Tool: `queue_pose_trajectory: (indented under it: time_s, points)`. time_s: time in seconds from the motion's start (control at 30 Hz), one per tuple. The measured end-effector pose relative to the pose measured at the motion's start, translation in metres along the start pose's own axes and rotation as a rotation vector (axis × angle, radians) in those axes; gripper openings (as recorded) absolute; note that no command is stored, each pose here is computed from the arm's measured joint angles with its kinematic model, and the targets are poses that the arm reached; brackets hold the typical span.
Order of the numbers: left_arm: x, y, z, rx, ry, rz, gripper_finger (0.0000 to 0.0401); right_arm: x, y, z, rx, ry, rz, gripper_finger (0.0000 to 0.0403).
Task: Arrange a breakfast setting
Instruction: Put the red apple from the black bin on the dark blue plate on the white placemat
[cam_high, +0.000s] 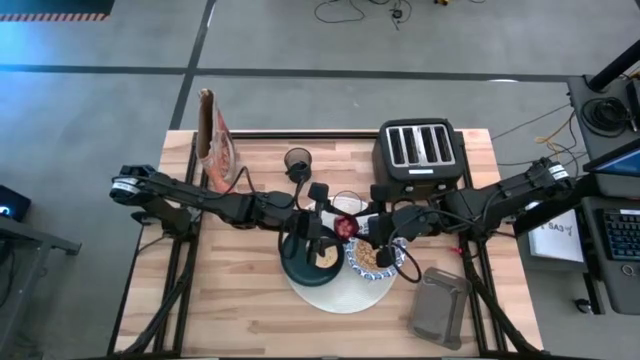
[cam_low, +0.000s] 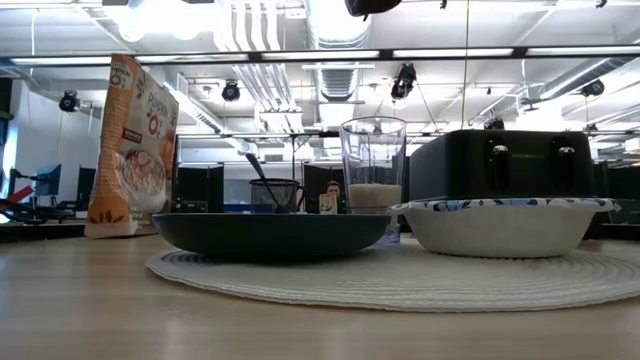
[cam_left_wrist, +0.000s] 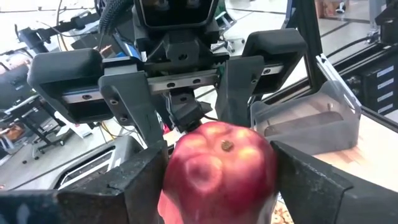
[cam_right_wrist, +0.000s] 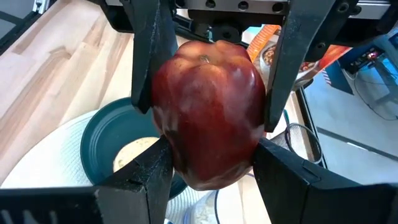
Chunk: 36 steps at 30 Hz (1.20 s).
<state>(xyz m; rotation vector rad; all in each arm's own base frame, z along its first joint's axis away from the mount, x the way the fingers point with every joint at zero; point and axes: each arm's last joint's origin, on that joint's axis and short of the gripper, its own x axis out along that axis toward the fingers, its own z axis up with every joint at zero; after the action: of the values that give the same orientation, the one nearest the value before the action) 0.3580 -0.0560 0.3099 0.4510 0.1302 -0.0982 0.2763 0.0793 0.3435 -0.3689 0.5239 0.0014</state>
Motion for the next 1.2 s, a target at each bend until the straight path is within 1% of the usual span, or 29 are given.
queue_pose_trajectory:
  time_s: [0.07,0.2,0.33,0.47,0.63,0.8,0.97,1.2]
  points:
    - [0.000,0.000,0.000,0.001,0.001,0.000,0.0249,0.000,0.000,0.000,0.004,-0.002,0.000,0.0185]
    - [-0.001,0.000,0.000,0.000,0.005,-0.003,0.0218,-0.001,0.000,0.001,0.018,-0.006,0.000,0.0185]
    - [-0.001,0.000,0.000,-0.006,0.009,-0.010,0.0216,-0.002,-0.001,0.003,0.060,-0.008,0.001,0.0185]
    - [-0.002,0.001,0.002,-0.013,0.003,-0.015,0.0216,-0.004,-0.003,0.005,0.143,-0.010,-0.012,0.0187]
    - [-0.004,0.005,0.001,-0.008,0.009,0.002,0.0215,-0.006,-0.004,0.005,0.235,0.013,-0.026,0.0208]
    - [-0.008,0.017,0.000,-0.033,0.020,0.034,0.0214,-0.007,-0.006,0.006,0.349,0.008,-0.045,0.0236]
    - [-0.009,0.024,-0.008,-0.042,0.069,0.059,0.0213,-0.010,-0.004,0.000,0.408,0.067,-0.014,0.0261]
    - [-0.010,0.033,-0.020,-0.131,0.160,0.088,0.0212,-0.026,-0.007,-0.007,0.524,0.126,0.022,0.0276]
